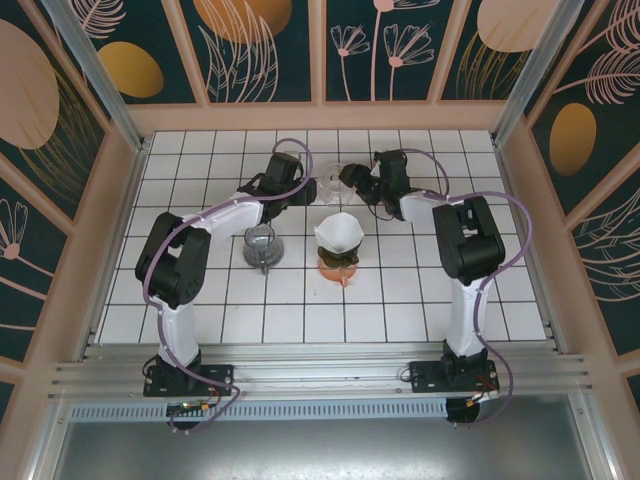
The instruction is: Place the coffee filter in the dripper
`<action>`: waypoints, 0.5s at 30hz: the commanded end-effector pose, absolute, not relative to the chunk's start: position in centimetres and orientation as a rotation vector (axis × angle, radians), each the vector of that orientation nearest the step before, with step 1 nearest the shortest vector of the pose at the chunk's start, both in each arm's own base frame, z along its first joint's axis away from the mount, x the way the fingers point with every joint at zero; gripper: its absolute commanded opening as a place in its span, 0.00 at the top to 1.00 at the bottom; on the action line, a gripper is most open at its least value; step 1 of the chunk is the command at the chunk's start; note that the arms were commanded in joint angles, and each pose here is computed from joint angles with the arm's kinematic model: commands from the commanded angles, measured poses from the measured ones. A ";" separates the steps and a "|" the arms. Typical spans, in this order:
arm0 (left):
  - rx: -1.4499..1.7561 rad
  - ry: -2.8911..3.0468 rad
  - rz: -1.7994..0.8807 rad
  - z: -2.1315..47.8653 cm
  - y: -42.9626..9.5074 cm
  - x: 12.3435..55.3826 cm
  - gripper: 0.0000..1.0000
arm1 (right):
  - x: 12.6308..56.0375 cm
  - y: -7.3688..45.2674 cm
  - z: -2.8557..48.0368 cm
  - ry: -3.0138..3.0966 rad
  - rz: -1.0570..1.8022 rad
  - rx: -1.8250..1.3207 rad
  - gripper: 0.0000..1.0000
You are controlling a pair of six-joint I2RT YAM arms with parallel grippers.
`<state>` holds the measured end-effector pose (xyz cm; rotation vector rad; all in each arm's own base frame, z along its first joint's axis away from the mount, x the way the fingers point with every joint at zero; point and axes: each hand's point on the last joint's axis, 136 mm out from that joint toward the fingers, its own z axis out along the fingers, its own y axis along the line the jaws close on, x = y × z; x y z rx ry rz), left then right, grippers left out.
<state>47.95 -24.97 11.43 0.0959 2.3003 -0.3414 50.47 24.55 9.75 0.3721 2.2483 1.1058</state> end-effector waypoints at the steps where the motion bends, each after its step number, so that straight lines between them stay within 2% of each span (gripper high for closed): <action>1: 0.101 2.269 -0.369 12.1 -25.3 48.7 0.27 | 50.4 24.5 12.7 2.173 1.104 0.339 0.35; 15: 0.103 2.271 -0.377 12.2 -25.3 48.8 0.25 | 50.6 23.2 16.3 2.100 1.078 0.317 0.34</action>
